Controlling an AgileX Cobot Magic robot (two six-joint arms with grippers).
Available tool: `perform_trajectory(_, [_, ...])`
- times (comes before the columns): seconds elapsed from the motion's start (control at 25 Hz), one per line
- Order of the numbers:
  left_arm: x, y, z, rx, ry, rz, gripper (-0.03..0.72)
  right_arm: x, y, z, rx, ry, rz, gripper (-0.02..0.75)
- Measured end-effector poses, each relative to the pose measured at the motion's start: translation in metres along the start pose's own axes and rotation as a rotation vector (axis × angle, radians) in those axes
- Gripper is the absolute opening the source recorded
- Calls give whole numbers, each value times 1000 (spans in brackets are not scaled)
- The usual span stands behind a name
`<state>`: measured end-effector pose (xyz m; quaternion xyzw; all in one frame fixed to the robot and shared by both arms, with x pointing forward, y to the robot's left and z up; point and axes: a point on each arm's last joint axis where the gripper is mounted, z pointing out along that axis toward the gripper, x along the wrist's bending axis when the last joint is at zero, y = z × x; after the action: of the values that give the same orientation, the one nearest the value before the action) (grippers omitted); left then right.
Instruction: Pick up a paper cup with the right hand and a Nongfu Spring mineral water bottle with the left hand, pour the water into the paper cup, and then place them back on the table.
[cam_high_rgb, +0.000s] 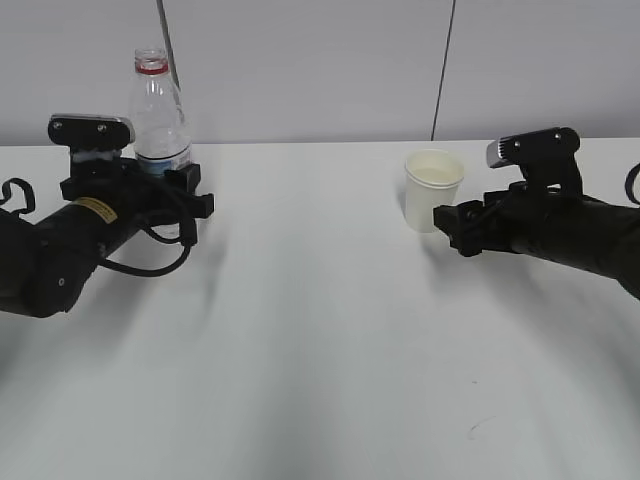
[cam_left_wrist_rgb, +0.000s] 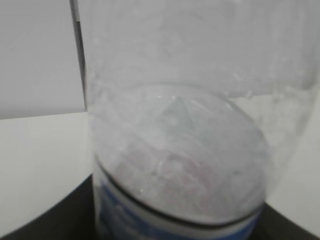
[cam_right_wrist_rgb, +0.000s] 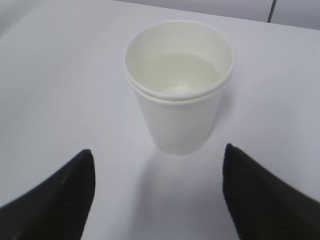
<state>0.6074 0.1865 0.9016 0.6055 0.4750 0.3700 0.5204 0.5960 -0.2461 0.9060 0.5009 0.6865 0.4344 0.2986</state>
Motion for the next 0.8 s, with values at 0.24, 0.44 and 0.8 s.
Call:
perform_trajectory(0.24, [3,-18,4,14,21,-12,386,-1,11,-10,23,-24,-17,591])
perform_trajectory(0.44, [3,-18,4,10,24,-15,386,-1,16,-16,35,-37,-23,591])
perform_trajectory(0.8, [3,-17,4,3,27,-17,490,-2,15,-16,50,-41,-23,591])
